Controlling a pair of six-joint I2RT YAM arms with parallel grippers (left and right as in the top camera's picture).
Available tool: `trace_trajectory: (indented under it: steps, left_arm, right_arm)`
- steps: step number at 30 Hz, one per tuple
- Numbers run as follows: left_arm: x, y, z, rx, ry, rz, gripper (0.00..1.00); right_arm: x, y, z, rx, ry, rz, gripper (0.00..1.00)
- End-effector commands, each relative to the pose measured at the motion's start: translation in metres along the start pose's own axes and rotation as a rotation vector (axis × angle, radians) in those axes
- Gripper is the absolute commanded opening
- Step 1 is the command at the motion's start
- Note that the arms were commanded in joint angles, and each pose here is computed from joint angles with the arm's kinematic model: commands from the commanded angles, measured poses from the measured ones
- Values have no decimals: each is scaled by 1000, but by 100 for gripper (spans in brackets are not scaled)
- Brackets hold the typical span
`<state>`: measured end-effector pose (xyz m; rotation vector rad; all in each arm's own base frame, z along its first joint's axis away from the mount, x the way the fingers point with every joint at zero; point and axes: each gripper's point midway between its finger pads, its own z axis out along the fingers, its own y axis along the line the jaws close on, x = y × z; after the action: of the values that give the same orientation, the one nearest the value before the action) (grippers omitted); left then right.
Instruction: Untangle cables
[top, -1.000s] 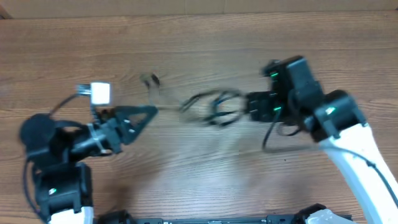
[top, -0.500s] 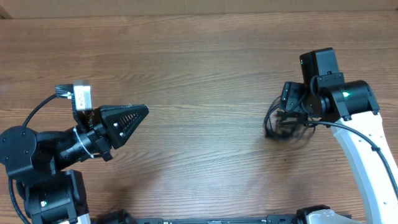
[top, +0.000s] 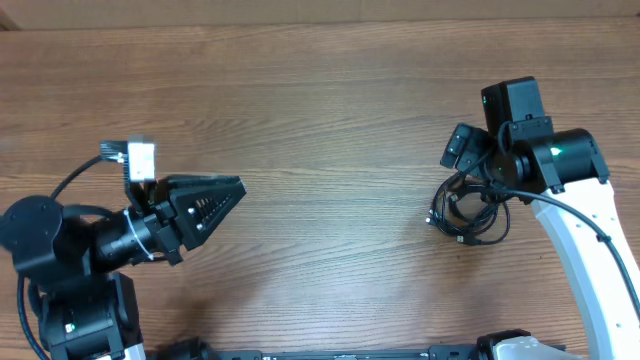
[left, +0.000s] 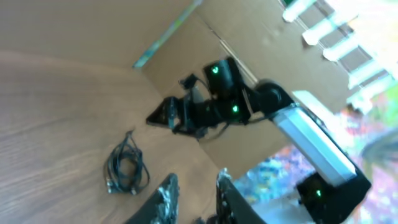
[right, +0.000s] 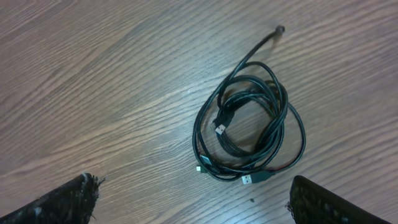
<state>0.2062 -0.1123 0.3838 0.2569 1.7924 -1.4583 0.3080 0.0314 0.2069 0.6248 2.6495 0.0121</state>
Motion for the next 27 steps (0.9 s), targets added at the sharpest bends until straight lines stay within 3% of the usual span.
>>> trace_trajectory:
  steps: [1, 16, 27]
  left_arm:
    - [0, 19, -2, -97, -36, 85, 21]
    - [54, 144, 4, -811, 135, 60, 21]
    - [90, 171, 42, -924, 292, 47, 20]
  right_arm:
    - [5, -1, 12, 22, 32, 50, 96]
    - [10, -1, 34, 51, 68, 39, 100]
    - [10, -17, 81, 153, 165, 133, 100]
